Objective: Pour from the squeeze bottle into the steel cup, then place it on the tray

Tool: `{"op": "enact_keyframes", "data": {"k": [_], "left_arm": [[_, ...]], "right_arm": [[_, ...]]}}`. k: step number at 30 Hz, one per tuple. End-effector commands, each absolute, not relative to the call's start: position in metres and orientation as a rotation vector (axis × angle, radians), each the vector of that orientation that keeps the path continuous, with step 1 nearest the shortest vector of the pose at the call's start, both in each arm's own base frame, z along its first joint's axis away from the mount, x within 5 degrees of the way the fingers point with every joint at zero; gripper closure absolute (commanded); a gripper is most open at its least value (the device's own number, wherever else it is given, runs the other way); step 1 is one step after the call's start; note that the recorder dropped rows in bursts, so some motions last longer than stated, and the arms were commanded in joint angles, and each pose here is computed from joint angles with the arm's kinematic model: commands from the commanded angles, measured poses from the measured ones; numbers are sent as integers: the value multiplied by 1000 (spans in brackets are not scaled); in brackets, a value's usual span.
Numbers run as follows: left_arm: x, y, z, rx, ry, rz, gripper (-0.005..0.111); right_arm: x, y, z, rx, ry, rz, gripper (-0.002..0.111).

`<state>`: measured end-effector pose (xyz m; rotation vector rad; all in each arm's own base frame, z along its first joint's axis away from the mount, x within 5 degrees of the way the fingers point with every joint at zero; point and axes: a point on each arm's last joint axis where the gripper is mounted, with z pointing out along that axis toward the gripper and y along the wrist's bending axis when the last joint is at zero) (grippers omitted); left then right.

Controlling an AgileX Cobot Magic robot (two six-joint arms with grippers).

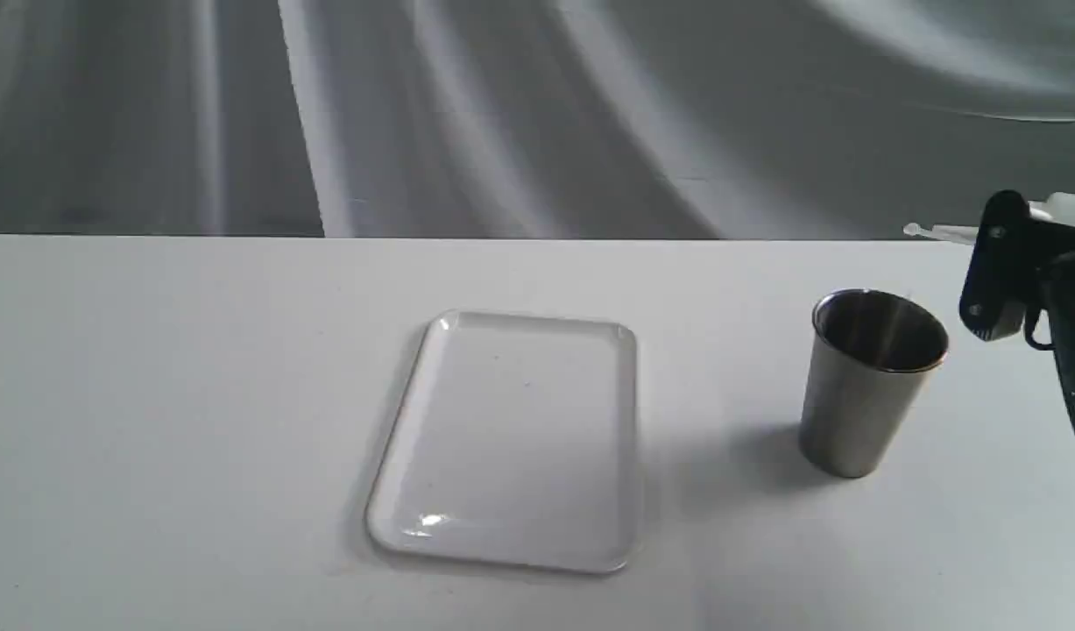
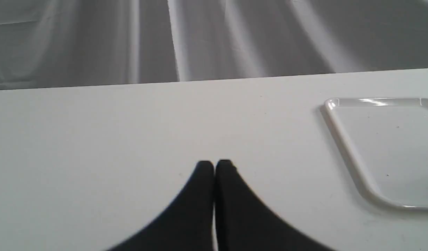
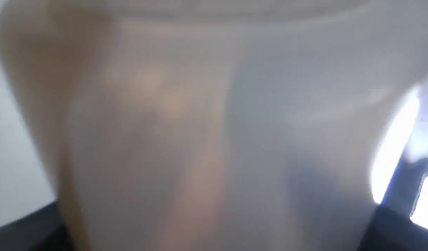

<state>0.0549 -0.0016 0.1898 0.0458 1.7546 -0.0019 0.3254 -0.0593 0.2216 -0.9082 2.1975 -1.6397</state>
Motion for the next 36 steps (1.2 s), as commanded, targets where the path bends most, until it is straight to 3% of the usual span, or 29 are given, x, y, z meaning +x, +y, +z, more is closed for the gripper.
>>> {"op": "enact_keyframes", "data": {"k": [1,18,28,36], "left_arm": [[55,-2,189,39,1749,-5,107],[55,-2,189,41,1749,-4,107],[55,-2,189,39,1749,-5,107],[55,-2,189,41,1749,-4,107]], "right_arm": [[324,-63,219,-886,2197,-1588,108],[316,-67,207,-693,2254,-1463,108],[317,-66,206,-350,2244,-1281,108],[308,-68,234,-26,2137,-1119,108]]}}
